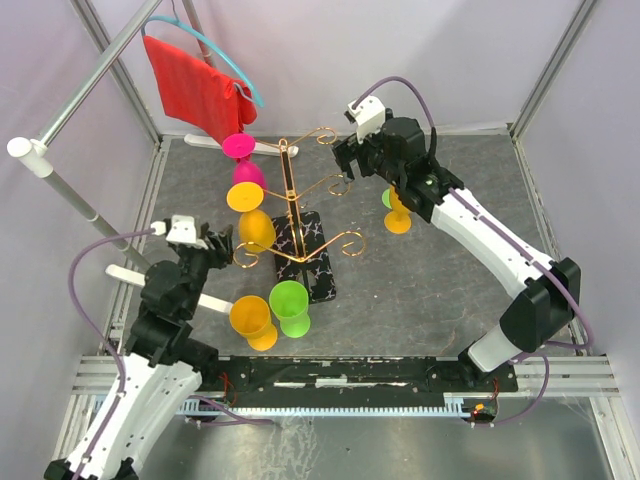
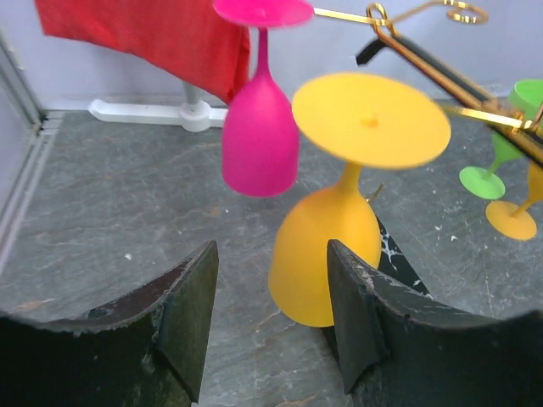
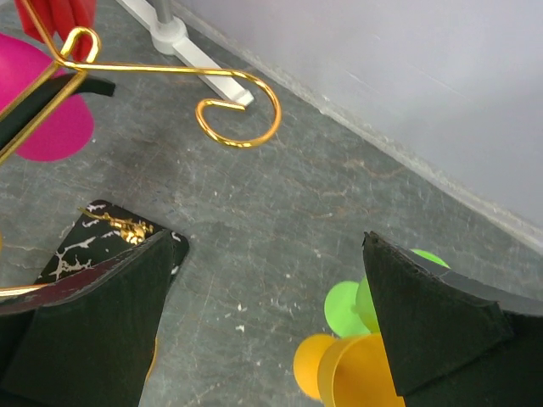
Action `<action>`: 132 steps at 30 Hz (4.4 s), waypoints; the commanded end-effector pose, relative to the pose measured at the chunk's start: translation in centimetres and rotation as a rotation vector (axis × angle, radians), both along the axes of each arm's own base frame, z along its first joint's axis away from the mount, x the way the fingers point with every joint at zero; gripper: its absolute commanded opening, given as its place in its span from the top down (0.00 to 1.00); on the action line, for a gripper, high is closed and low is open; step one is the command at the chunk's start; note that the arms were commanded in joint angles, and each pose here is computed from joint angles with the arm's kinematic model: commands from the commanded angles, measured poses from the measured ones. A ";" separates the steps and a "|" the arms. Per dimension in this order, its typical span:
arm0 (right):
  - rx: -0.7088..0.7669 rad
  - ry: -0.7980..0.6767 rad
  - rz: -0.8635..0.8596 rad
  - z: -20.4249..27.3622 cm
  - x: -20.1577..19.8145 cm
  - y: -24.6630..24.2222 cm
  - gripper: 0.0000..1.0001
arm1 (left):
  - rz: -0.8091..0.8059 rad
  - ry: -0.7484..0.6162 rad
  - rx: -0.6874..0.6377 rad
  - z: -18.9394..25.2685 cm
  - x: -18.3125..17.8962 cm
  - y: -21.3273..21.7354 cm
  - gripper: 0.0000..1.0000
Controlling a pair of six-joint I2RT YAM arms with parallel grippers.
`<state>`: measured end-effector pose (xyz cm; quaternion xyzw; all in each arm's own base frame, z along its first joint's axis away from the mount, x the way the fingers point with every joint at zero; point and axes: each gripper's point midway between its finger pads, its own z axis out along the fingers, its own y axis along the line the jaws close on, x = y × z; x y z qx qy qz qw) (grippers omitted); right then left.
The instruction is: Place the wine glass upside down on the wine glass rack
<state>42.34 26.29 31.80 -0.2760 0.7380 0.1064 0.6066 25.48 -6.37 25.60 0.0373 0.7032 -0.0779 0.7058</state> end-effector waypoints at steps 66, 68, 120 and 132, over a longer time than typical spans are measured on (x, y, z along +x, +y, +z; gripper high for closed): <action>-0.032 0.034 -0.321 4.0 0.5 -5.5 0.00 | -0.053 1.134 -0.013 -9.6 -12.8 -1.2 0.97; -0.034 0.032 -0.321 4.1 0.4 -5.5 0.00 | -0.009 1.086 -0.005 -8.4 -12.0 -0.5 0.97; 0.948 0.140 0.180 17.8 -7.3 3.3 0.00 | -0.259 -0.610 -0.098 24.9 3.9 -6.7 0.97; 0.727 -0.201 0.178 17.0 -5.0 2.4 0.00 | -0.365 -0.556 -0.254 24.7 4.3 -8.8 0.97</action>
